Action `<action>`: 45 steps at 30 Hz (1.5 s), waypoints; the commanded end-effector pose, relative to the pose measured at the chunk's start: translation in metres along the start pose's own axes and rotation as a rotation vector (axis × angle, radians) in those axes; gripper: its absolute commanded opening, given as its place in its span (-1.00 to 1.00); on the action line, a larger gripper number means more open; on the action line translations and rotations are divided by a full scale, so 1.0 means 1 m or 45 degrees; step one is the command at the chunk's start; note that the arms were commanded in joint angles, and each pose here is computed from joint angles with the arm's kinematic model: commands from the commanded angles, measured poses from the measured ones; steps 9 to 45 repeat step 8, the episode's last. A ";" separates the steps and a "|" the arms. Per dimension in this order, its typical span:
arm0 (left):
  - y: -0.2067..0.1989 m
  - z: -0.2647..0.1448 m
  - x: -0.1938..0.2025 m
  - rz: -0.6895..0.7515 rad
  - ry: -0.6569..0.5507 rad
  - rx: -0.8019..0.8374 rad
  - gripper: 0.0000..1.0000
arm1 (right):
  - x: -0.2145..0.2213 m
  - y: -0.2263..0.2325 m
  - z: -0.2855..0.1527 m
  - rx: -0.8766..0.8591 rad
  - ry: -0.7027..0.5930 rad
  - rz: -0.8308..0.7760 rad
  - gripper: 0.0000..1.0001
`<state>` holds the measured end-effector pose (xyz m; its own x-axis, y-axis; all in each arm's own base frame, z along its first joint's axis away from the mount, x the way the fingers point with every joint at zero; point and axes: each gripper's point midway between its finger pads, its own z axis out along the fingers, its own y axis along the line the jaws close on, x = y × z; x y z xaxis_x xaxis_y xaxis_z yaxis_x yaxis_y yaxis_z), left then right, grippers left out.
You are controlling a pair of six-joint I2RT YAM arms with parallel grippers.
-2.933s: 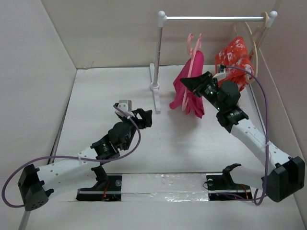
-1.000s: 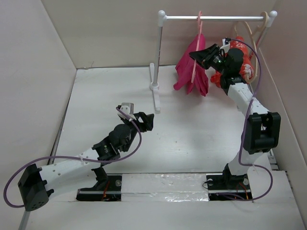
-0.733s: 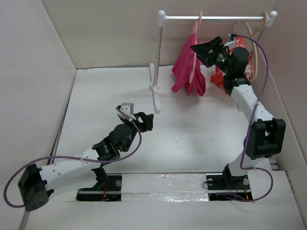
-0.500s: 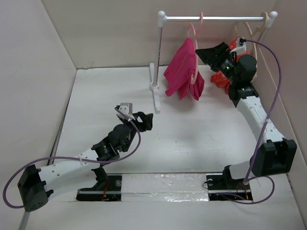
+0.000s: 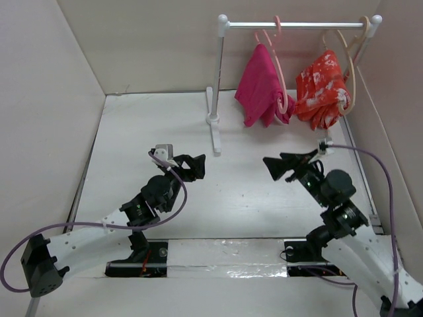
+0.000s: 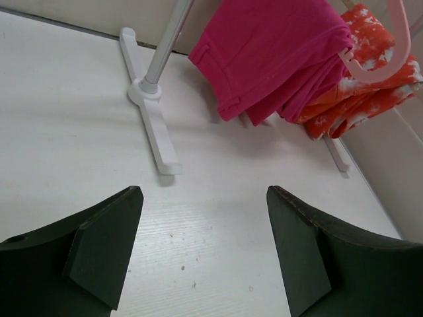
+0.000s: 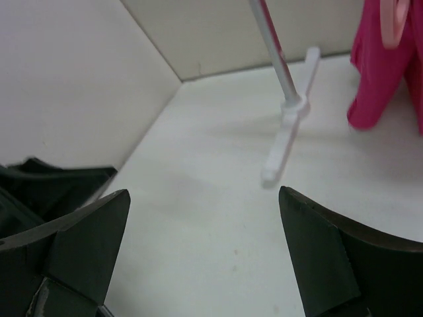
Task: Place the trousers on the hanger
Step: Reset both arms
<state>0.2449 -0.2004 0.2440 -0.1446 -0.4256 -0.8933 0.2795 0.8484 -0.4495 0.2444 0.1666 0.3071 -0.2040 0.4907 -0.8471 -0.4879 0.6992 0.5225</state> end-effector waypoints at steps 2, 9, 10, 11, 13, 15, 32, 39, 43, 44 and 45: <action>0.007 0.002 -0.010 -0.014 -0.076 -0.045 0.48 | 0.044 -0.040 -0.043 0.190 0.057 -0.002 1.00; 0.011 0.016 0.009 0.023 -0.030 -0.111 0.45 | 0.066 -0.037 -0.062 0.145 0.147 0.007 1.00; 0.011 0.016 0.009 0.023 -0.030 -0.111 0.45 | 0.066 -0.037 -0.062 0.145 0.147 0.007 1.00; 0.011 0.016 0.009 0.023 -0.030 -0.111 0.45 | 0.066 -0.037 -0.062 0.145 0.147 0.007 1.00; 0.011 0.016 0.009 0.023 -0.030 -0.111 0.45 | 0.066 -0.037 -0.062 0.145 0.147 0.007 1.00; 0.011 0.016 0.009 0.023 -0.030 -0.111 0.45 | 0.066 -0.037 -0.062 0.145 0.147 0.007 1.00; 0.011 0.016 0.009 0.023 -0.030 -0.111 0.45 | 0.066 -0.037 -0.062 0.145 0.147 0.007 1.00; 0.011 0.016 0.009 0.023 -0.030 -0.111 0.45 | 0.066 -0.037 -0.062 0.145 0.147 0.007 1.00; 0.011 0.016 0.009 0.023 -0.030 -0.111 0.45 | 0.066 -0.037 -0.062 0.145 0.147 0.007 1.00; 0.011 0.016 0.009 0.023 -0.030 -0.111 0.45 | 0.066 -0.037 -0.062 0.145 0.147 0.007 1.00; 0.011 0.016 0.009 0.023 -0.030 -0.111 0.45 | 0.066 -0.037 -0.062 0.145 0.147 0.007 1.00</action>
